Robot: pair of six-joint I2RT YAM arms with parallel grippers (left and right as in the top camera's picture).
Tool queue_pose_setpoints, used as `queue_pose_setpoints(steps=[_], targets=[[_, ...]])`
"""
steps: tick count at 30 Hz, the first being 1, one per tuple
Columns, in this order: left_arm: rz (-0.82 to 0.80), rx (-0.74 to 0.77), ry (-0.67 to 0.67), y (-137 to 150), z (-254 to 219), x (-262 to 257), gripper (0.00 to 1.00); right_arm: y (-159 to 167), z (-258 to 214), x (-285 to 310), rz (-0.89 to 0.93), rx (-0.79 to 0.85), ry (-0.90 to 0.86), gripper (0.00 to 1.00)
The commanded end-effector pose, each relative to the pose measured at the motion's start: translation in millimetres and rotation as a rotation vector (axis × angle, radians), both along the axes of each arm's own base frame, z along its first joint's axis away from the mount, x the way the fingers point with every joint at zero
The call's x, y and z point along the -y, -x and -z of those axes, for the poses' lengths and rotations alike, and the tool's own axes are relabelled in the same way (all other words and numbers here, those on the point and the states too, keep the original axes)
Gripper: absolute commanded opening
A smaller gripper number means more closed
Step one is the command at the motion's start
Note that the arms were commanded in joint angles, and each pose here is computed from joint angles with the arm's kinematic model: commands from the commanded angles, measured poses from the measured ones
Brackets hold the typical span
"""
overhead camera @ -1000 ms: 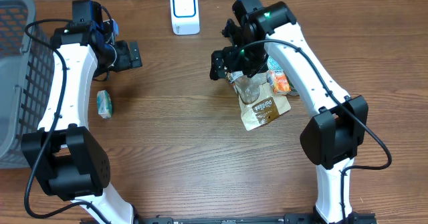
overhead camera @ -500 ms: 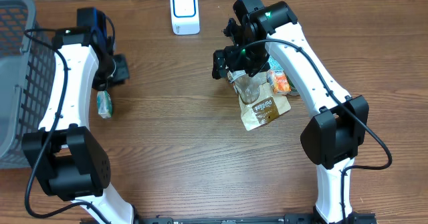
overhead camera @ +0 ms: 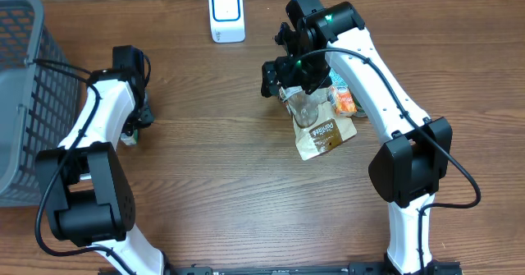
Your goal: Scan the item barcode
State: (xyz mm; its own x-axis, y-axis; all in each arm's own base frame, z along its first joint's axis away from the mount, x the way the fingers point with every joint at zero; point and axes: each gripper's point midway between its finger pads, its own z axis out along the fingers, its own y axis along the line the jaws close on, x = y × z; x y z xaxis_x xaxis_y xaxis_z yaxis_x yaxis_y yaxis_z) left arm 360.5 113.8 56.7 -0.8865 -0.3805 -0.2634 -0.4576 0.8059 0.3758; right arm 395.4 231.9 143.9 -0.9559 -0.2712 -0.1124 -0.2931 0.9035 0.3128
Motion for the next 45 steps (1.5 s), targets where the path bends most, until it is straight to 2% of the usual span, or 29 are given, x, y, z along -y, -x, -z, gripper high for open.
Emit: queue_pose_setpoints(steps=[1, 5, 12, 14, 20, 22, 25, 29, 31, 34, 37, 42, 43, 45], targets=[[-0.012, 0.048, -0.055, -5.6, -1.7, -7.2, 0.53, -4.7, -9.7, 0.1, 0.003, 0.031, -0.010, 1.00], [-0.007, 0.072, -0.024, -8.6, 6.7, -2.3, 0.52, -4.8, -9.7, 0.1, 0.003, 0.032, -0.010, 1.00], [-0.003, 0.045, 0.014, 3.0, 23.9, 4.4, 0.49, -5.9, -9.0, 2.3, 0.006, 0.037, 0.004, 1.00], [-0.003, 0.038, 0.014, 5.0, 25.3, 4.5, 0.43, -5.9, -9.0, 2.3, 0.006, 0.037, 0.004, 1.00], [0.001, 0.039, 0.014, 2.6, 21.5, 5.8, 0.10, -6.0, -9.0, 2.2, 0.006, 0.038, 0.003, 1.00], [0.000, 0.036, 0.017, 1.5, 17.1, 9.1, 0.04, -6.0, -9.0, 2.3, 0.006, 0.038, 0.004, 1.00], [-0.001, 0.034, 0.027, -1.8, 7.4, 17.0, 0.04, -6.8, -9.1, 2.0, 0.006, 0.041, 0.002, 1.00], [0.073, 0.042, 0.135, -16.3, -8.1, 56.8, 0.04, -6.8, -9.2, 1.9, 0.006, 0.041, 0.002, 1.00], [0.150, 0.047, 0.304, -22.9, -11.1, 106.3, 0.04, -6.7, -9.1, 1.9, 0.006, 0.041, 0.002, 1.00], [0.209, 0.037, 0.453, -20.0, -7.6, 153.9, 0.04, -6.7, -9.1, 1.9, 0.006, 0.041, 0.002, 1.00], [0.200, 0.017, 0.416, -10.2, 0.1, 171.3, 0.04, -6.5, -9.1, 2.1, 0.006, 0.040, 0.003, 1.00], [0.211, 0.016, 0.237, -0.6, 7.5, 177.9, 0.06, -5.8, -8.8, 2.6, 0.007, 0.037, 0.005, 1.00], [0.231, 0.020, 0.225, -0.9, 7.5, 184.1, 0.08, -6.4, -8.5, 3.7, 0.008, 0.040, 0.012, 1.00], [0.270, 0.037, 0.229, -3.0, 7.3, 199.1, 0.19, -7.9, -7.6, 6.7, 0.011, 0.048, 0.030, 1.00]])
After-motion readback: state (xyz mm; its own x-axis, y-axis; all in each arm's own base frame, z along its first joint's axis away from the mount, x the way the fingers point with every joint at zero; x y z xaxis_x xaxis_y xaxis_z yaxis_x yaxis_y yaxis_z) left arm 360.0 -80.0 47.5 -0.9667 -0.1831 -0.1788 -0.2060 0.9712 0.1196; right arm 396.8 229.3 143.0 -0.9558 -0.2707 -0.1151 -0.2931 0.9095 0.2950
